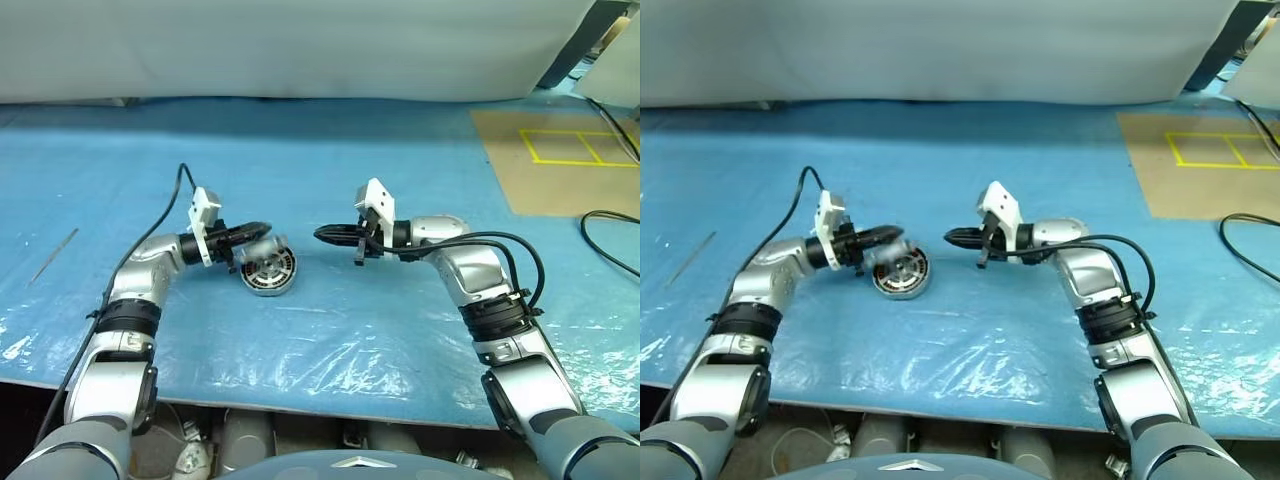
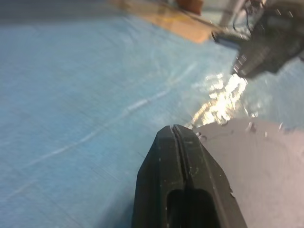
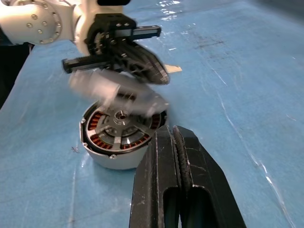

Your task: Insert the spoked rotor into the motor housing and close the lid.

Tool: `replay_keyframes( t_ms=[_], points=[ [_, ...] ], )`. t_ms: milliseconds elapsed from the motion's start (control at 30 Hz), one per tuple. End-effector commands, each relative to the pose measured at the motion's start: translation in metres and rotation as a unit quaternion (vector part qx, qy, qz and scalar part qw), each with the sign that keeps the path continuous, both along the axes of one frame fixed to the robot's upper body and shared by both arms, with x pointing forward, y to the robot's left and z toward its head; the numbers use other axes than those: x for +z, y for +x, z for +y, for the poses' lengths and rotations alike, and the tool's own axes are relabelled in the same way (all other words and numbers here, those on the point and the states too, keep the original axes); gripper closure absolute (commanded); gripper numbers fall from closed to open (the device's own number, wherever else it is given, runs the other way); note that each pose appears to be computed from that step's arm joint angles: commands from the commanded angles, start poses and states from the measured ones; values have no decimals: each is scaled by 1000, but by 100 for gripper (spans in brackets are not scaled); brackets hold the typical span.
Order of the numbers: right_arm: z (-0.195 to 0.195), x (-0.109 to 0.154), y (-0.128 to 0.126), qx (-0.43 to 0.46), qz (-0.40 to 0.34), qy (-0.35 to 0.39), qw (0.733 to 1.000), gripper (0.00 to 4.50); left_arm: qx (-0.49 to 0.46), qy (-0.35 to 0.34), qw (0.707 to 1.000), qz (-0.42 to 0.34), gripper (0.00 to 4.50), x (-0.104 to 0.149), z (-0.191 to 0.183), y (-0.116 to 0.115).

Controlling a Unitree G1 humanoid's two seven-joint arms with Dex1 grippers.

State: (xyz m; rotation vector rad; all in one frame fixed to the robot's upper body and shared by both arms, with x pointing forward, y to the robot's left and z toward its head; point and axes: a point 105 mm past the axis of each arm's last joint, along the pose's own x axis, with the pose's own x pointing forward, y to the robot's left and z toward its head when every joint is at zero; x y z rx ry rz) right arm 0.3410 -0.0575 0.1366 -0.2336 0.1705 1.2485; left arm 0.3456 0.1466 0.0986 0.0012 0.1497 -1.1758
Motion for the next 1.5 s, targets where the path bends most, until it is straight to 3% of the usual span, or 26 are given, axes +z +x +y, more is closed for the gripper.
replay_keyframes(
  t_ms=[33, 100, 200, 333, 467, 600, 933, 967, 1500],
  points=[
    [5, 22, 8, -1, -44, 21, 999, 450, -27, 103, 994, -9, 449, -25, 1, -16],
    [12, 24, 10, 3, -49, 25, 998, 450, -18, 130, 991, -30, 449, -32, 4, -19],
    [27, 25, 10, 14, -51, 34, 998, 450, 25, 114, 990, -77, 449, -23, 9, -12],
    [55, 24, 2, 44, -43, 49, 997, 450, 115, 38, 982, -147, 449, 11, 25, -9],
    [81, 21, -6, 71, -35, 59, 995, 450, 182, 2, 965, -188, 449, 30, 41, -20],
    [99, 18, -12, 94, -29, 67, 993, 361, 219, -13, 956, -194, 450, 35, 49, -43],
    [117, -13, -19, 132, -17, 5, 991, 14, 266, -6, 956, -124, 450, 0, 49, -107],
    [118, -14, -20, 138, -15, 1, 990, 3, 272, -1, 955, -120, 450, -3, 50, -110],
    [121, -28, -17, 166, -46, -50, 984, 3, 318, 3, 942, -110, 450, -14, 46, -126]
  ],
)
